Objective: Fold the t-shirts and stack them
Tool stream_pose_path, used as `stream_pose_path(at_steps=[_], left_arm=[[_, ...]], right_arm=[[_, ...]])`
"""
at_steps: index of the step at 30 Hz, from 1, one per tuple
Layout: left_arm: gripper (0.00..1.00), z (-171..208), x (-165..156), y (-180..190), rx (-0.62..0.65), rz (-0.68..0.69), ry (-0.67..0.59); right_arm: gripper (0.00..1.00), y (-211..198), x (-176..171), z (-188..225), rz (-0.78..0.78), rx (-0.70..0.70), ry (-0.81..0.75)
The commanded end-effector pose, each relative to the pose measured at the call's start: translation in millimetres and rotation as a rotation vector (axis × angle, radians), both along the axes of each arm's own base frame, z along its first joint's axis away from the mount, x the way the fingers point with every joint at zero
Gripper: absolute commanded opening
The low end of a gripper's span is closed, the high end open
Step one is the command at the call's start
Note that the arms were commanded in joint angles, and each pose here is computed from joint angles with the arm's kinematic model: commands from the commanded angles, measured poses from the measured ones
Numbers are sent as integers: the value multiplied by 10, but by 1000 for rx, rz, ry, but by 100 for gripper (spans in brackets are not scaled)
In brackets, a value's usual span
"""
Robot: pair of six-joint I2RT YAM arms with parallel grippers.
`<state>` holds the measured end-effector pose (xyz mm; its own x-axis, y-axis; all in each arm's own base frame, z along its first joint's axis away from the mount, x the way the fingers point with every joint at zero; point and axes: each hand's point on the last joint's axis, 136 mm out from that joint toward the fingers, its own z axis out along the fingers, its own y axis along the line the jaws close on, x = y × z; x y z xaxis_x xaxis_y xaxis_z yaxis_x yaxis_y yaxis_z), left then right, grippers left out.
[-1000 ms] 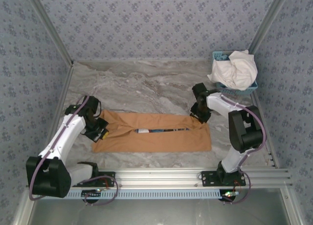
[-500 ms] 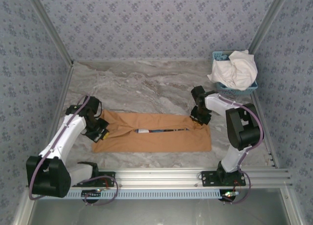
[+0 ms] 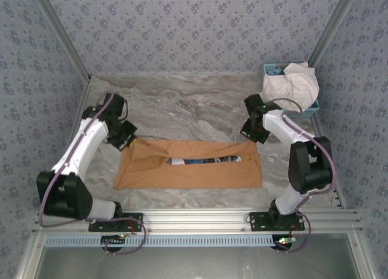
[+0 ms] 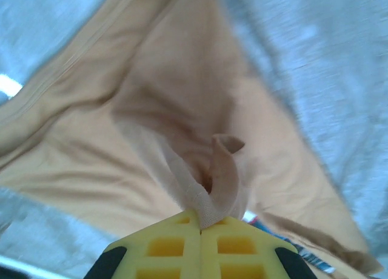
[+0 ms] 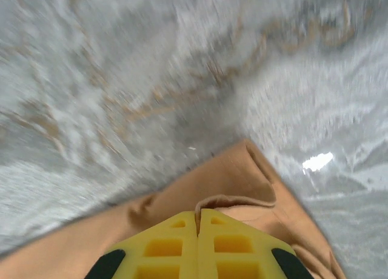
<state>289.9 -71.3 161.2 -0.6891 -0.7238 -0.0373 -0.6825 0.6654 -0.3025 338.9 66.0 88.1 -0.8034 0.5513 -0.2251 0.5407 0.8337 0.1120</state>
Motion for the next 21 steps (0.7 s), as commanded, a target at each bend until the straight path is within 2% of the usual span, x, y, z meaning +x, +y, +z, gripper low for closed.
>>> stream_pose_path(at_steps=[1,7,11,15,21], left_arm=[[0,215,514,-89,16,-91,-104],[0,377,1257,-51,87,-151,-167],[0,421,1538,-50,124,-195,-191],[0,443,1573,-53,126,-208,-201],[0,405,1230,-20,121,-212,-140]], right_arm=[[0,-99,242,186,6,1,-53],[0,-157,685,209,0,71,-92],[0,-114,867,116,18,115,-69],[0,-118,889,62,14,133,-58],[0,-142,723,44,2,138,-49]])
